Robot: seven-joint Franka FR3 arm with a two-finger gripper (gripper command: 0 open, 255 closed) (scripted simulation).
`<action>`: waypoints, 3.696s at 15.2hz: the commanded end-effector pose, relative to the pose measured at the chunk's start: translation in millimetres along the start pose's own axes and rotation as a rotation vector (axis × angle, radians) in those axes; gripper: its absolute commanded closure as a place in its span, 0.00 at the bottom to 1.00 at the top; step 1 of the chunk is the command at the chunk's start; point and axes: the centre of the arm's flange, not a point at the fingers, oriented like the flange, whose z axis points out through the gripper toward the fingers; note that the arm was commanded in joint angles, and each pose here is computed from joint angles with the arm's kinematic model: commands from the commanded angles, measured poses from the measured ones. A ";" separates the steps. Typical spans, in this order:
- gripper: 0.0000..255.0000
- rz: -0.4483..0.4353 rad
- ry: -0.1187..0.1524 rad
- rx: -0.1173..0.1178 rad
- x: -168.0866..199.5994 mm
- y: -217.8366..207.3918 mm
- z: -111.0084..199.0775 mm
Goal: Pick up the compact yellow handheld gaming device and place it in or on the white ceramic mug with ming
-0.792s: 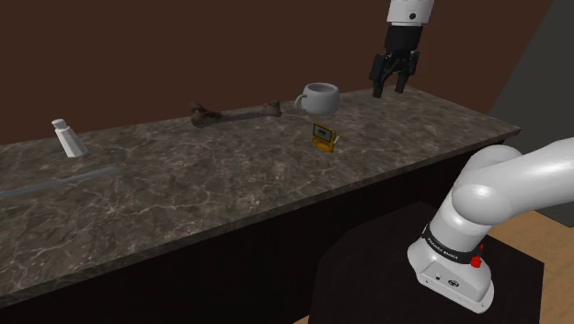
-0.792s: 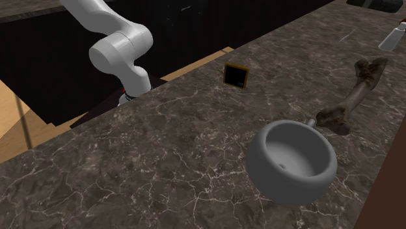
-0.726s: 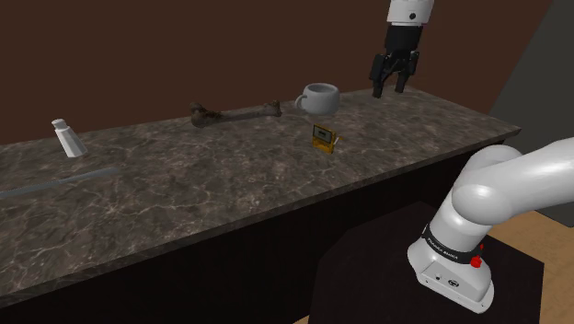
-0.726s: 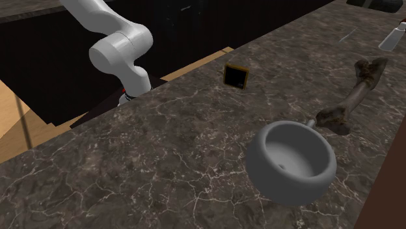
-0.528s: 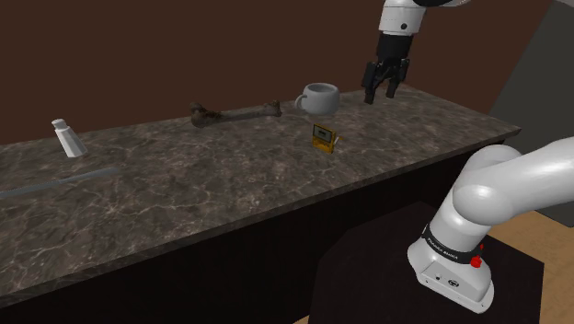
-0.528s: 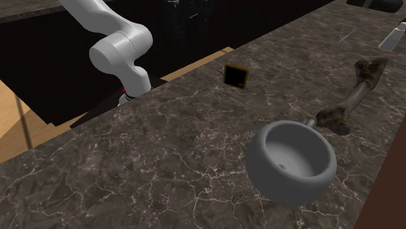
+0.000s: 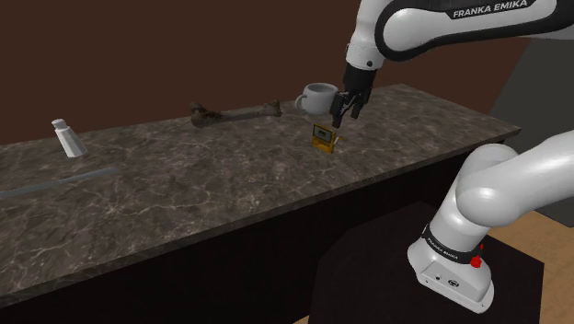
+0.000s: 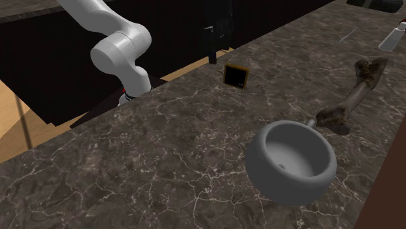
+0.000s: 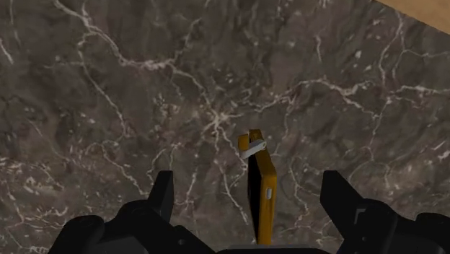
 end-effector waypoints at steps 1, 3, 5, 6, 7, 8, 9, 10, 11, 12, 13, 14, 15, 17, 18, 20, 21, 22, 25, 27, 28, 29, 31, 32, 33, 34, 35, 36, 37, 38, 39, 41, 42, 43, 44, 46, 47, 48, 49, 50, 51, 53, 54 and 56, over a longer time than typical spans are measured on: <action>0.00 -0.042 0.039 -0.001 5.8 -16.0 15.2; 0.00 -0.052 0.047 -0.001 7.7 -20.2 24.8; 0.00 -0.052 0.047 -0.001 8.2 -20.2 35.4; 0.00 -0.052 0.047 -0.001 8.5 -20.2 40.6; 0.00 -0.052 0.047 -0.001 8.7 -20.2 45.9; 0.00 -0.052 0.047 -0.001 9.0 -20.2 51.2; 0.00 -0.052 0.047 -0.001 9.2 -20.2 56.5; 0.00 -0.052 0.047 -0.001 9.4 -20.2 59.5; 0.00 -0.052 0.047 -0.001 9.4 -20.2 59.5; 0.00 -0.052 0.047 -0.001 9.4 -20.2 59.5; 0.00 -0.052 0.047 -0.001 9.4 -20.2 59.5; 0.00 -0.052 0.047 -0.001 9.4 -20.2 59.5; 0.00 -0.052 0.047 -0.001 9.4 -20.2 59.5; 0.00 -0.052 0.047 -0.001 9.4 -20.2 59.5; 1.00 -0.052 0.047 -0.001 9.4 -20.2 59.5; 1.00 -0.052 0.047 -0.001 9.4 -20.2 59.5; 1.00 -0.052 0.047 -0.001 9.4 -20.2 59.5; 1.00 -0.052 0.047 -0.001 9.4 -20.2 59.5; 1.00 -0.052 0.047 -0.001 9.4 -20.2 59.4; 1.00 -0.052 0.047 -0.001 9.4 -20.2 59.5; 1.00 -0.052 0.047 -0.001 10.0 -20.2 54.2; 1.00 -0.052 0.047 -0.001 10.6 -20.3 49.0; 1.00 -0.052 0.047 -0.001 12.0 -20.4 38.5; 1.00 -0.052 0.047 -0.001 12.6 -20.4 33.3; 1.00 -0.052 0.047 -0.001 13.3 -20.4 28.1; 1.00 -0.052 0.047 -0.001 13.9 -20.5 22.8; 1.00 -0.052 0.047 -0.001 14.6 -20.5 17.6; 1.00 -0.052 0.047 -0.001 15.2 -20.6 12.3; 1.00 -0.052 0.047 -0.001 15.9 -20.6 7.1; 1.00 -0.052 0.047 -0.001 16.5 -20.6 1.9; 1.00 -0.052 0.047 -0.001 17.2 -20.7 -3.4; 1.00 -0.052 0.047 -0.001 18.4 -20.8 -13.9; 1.00 -0.052 0.047 -0.001 19.1 -20.8 -19.1; 1.00 -0.052 0.047 -0.001 19.7 -20.8 -24.3; 1.00 -0.052 0.047 -0.001 20.4 -20.9 -29.6; 1.00 -0.052 0.047 -0.001 21.7 -21.0 -40.1; 1.00 -0.052 0.047 -0.001 22.3 -21.0 -45.3; 1.00 -0.052 0.047 -0.001 23.0 -21.1 -50.5; 1.00 -0.052 0.047 -0.001 23.6 -21.1 -55.8; 1.00 -0.052 0.047 -0.001 24.3 -21.1 -61.0; 1.00 -0.052 0.047 -0.001 24.9 -21.2 -66.2; 1.00 -0.052 0.047 -0.001 26.2 -21.3 -76.7; 1.00 -0.052 0.047 -0.001 26.9 -21.3 -82.0; 1.00 -0.052 0.047 -0.001 28.2 -21.4 -92.4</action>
